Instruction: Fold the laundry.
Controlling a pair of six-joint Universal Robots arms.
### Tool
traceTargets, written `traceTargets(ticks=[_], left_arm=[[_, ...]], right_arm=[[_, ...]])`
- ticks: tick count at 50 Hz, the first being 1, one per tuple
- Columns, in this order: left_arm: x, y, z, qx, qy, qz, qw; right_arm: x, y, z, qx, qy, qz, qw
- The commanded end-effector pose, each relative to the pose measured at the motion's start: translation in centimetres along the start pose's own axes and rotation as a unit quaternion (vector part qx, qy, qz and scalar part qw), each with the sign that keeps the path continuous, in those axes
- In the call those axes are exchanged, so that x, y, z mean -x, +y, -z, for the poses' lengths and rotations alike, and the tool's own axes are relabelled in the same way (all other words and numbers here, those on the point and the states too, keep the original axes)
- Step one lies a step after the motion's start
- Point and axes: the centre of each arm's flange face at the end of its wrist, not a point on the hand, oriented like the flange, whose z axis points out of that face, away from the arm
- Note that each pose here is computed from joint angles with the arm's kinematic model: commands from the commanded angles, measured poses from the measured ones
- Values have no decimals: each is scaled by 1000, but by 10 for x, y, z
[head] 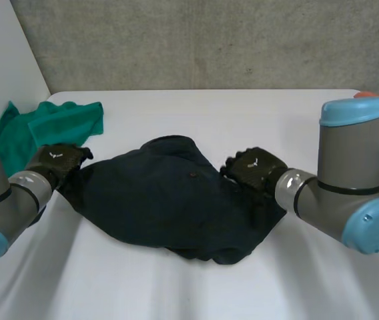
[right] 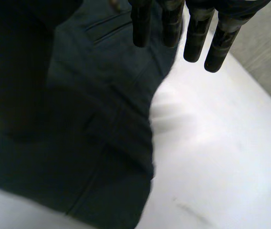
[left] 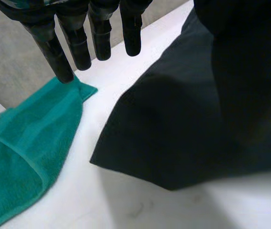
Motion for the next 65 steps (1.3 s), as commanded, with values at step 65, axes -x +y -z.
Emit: traceTargets(ticks=[65], left_arm=[[-50,-91,24,-179,58,-44,981]], right_arm=[[-25,-48,111,10,-39,-45,998]])
